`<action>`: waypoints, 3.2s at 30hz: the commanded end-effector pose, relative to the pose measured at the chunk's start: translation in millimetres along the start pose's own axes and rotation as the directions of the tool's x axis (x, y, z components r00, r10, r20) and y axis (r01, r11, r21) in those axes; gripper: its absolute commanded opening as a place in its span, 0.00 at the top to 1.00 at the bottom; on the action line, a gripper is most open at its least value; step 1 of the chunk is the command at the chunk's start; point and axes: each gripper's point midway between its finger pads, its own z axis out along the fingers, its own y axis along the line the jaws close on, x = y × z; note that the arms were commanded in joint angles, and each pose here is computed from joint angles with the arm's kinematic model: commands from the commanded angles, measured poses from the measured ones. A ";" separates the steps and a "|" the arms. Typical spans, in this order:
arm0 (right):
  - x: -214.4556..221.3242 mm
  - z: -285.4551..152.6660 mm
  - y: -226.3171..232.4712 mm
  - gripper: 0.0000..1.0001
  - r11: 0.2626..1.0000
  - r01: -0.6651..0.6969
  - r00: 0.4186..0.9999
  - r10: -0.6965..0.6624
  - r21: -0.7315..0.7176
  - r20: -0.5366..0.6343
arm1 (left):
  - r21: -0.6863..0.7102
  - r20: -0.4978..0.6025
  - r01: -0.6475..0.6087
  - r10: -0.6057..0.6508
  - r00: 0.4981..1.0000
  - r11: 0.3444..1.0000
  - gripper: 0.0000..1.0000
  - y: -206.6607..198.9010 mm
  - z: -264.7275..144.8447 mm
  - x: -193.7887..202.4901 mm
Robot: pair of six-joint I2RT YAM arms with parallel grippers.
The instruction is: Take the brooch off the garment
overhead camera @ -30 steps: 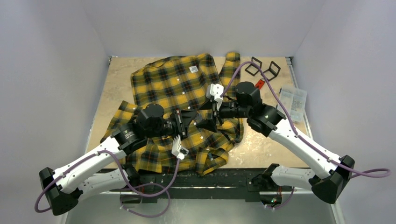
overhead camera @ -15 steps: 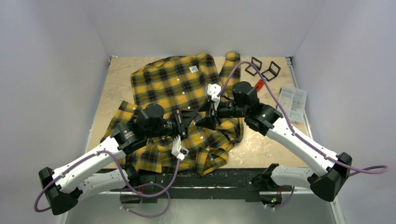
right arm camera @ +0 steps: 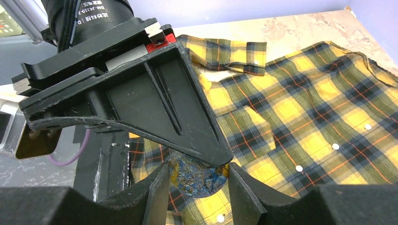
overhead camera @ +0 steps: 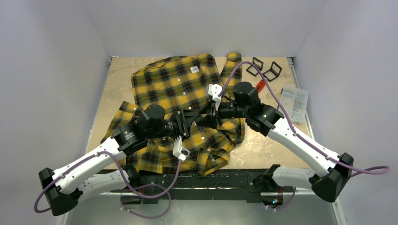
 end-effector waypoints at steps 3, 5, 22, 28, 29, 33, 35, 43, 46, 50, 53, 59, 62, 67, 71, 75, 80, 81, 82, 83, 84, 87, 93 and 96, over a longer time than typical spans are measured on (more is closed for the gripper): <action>-17.0 -3.9 3.2 0.67 1.000 -0.015 0.999 0.015 0.003 0.048 | -0.020 -0.048 0.064 -0.065 0.997 0.998 0.58 3.2 -8.3 6.7; -14.1 -5.7 -0.6 0.67 0.999 -0.034 0.999 0.033 0.016 0.042 | -0.019 -0.080 0.106 -0.107 0.991 0.994 0.50 -0.9 -11.2 11.7; 81.9 -110.3 -245.7 0.69 0.671 -0.394 0.876 0.481 0.628 0.037 | -0.330 -0.315 0.819 -0.873 0.373 0.469 0.38 -61.2 -78.1 97.2; 132.8 -170.3 -322.7 0.70 0.401 -0.461 0.795 0.583 0.792 0.167 | -0.362 -0.293 0.856 -0.917 0.272 0.370 0.38 -63.3 -81.9 92.7; 141.9 -174.4 -331.1 0.70 0.370 -0.462 0.784 0.595 0.806 0.177 | -0.365 -0.293 0.856 -0.918 0.267 0.366 0.38 -63.5 -83.0 92.4; 173.4 -212.8 -368.1 0.72 0.237 -0.430 0.777 0.589 0.871 0.224 | -0.361 -0.299 0.865 -0.922 0.247 0.349 0.38 -66.2 -84.3 90.6; 188.7 -224.1 -384.8 0.72 0.187 -0.403 0.780 0.582 0.896 0.229 | -0.357 -0.299 0.872 -0.926 0.232 0.334 0.37 -67.2 -82.2 90.9; 231.8 -249.4 -427.0 0.74 0.029 -0.345 0.762 0.592 0.938 0.262 | -0.347 -0.300 0.887 -0.932 0.201 0.303 0.37 -66.4 -75.5 95.8; 245.3 -251.2 -437.1 0.74 0.019 -0.331 0.761 0.597 0.943 0.255 | -0.342 -0.305 0.890 -0.932 0.198 0.301 0.37 -67.9 -73.3 97.2; 259.5 -255.6 -451.7 0.75 0.000 -0.318 0.761 0.596 0.948 0.256 | -0.336 -0.313 0.894 -0.930 0.192 0.297 0.37 -70.3 -71.3 99.0; 266.7 -257.9 -461.2 0.75 -0.010 -0.316 0.763 0.592 0.949 0.260 | -0.334 -0.317 0.896 -0.930 0.187 0.294 0.37 -71.6 -70.3 100.3; 277.6 -258.1 -474.1 0.79 -0.036 -0.321 0.760 0.586 0.946 0.280 | -0.327 -0.328 0.900 -0.928 0.177 0.287 0.37 -74.2 -68.2 102.8; 282.5 -261.4 -477.9 0.80 -0.058 -0.308 0.763 0.582 0.950 0.283 | -0.321 -0.329 0.903 -0.928 0.177 0.286 0.37 -74.7 -66.4 103.8; 291.2 -260.8 -482.8 0.80 -0.071 -0.304 0.761 0.582 0.950 0.287 | -0.312 -0.325 0.908 -0.930 0.173 0.278 0.37 -73.8 -63.4 104.6; 294.2 -263.9 -487.4 0.80 -0.086 -0.289 0.768 0.573 0.953 0.285 | -0.304 -0.330 0.910 -0.927 0.177 0.282 0.37 -75.4 -62.3 104.9; 298.0 -264.7 -490.2 0.80 -0.095 -0.282 0.769 0.573 0.955 0.284 | -0.291 -0.331 0.916 -0.927 0.175 0.277 0.37 -76.4 -60.6 103.8; 299.1 -265.4 -493.3 0.80 -0.103 -0.281 0.766 0.574 0.954 0.288 | -0.287 -0.324 0.919 -0.930 0.171 0.269 0.37 -72.9 -58.7 105.0; 300.0 -266.1 -493.9 0.79 -0.110 -0.279 0.764 0.576 0.954 0.290 | -0.287 -0.323 0.920 -0.931 0.169 0.267 0.37 -72.2 -58.1 105.7; 301.1 -266.8 -494.2 0.79 -0.116 -0.277 0.763 0.577 0.954 0.292 | -0.287 -0.325 0.920 -0.931 0.167 0.266 0.37 -72.1 -57.5 106.5; 302.1 -266.9 -494.4 0.79 -0.119 -0.276 0.761 0.579 0.954 0.293 | -0.288 -0.324 0.920 -0.931 0.167 0.265 0.37 -71.1 -57.0 107.5; 301.7 -267.2 -494.6 0.79 -0.120 -0.276 0.761 0.579 0.954 0.293 | -0.288 -0.322 0.922 -0.933 0.164 0.261 0.37 -70.4 -56.2 108.0; 302.9 -267.8 -495.1 0.78 -0.125 -0.274 0.759 0.581 0.954 0.294 | -0.284 -0.317 0.923 -0.934 0.166 0.261 0.37 -68.4 -54.7 108.9; 305.4 -267.8 -497.9 0.79 -0.127 -0.266 0.753 0.592 0.956 0.288 | -0.285 -0.318 0.923 -0.934 0.164 0.259 0.37 -67.8 -54.8 109.5; 306.1 -269.4 -498.6 0.80 -0.135 -0.258 0.753 0.593 0.957 0.286 | -0.286 -0.319 0.924 -0.934 0.160 0.255 0.37 -67.8 -55.4 109.0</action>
